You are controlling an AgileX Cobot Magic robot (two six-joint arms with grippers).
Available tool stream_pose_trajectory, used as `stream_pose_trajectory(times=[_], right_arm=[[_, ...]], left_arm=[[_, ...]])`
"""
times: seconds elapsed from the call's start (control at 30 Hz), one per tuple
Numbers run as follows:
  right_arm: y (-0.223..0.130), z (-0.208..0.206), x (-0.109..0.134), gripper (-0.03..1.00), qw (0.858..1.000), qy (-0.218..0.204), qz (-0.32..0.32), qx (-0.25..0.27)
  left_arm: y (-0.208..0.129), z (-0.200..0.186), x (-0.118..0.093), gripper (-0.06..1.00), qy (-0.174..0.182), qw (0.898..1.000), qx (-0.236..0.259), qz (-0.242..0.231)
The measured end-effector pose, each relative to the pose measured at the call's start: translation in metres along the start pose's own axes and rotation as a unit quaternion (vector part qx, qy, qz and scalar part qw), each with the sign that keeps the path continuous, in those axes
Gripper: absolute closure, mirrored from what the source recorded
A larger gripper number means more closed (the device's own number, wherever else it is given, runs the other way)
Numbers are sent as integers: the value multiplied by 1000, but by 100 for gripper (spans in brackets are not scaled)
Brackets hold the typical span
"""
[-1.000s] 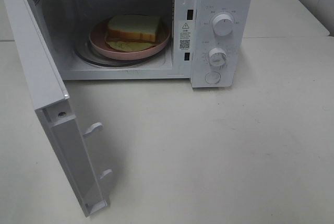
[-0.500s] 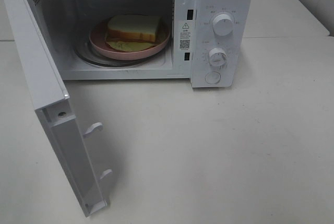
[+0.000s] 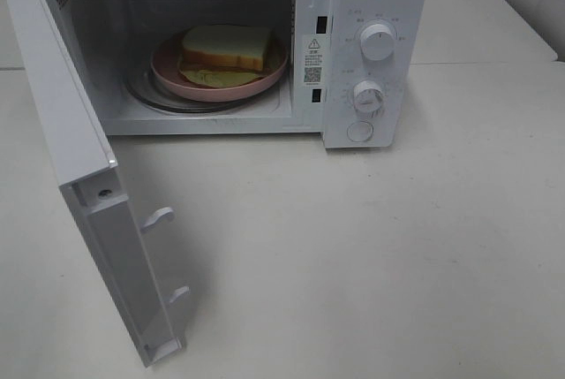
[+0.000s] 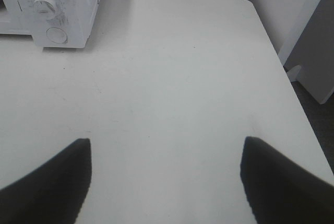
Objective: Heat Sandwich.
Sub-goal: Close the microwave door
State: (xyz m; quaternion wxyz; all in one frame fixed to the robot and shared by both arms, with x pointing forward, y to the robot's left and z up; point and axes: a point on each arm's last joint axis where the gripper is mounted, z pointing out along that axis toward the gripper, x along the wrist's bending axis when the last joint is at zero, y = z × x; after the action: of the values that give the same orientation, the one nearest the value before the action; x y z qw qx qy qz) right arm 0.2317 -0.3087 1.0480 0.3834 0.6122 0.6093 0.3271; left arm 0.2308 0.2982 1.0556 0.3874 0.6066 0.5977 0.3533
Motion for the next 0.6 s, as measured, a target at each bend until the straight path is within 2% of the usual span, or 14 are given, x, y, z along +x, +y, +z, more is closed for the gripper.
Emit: stream_pose_trajectory(times=[0.6], right_arm=[[0, 0, 0, 21, 1000, 0, 0, 0]], left_arm=[[0, 0, 0, -5, 0, 1000, 0, 0]])
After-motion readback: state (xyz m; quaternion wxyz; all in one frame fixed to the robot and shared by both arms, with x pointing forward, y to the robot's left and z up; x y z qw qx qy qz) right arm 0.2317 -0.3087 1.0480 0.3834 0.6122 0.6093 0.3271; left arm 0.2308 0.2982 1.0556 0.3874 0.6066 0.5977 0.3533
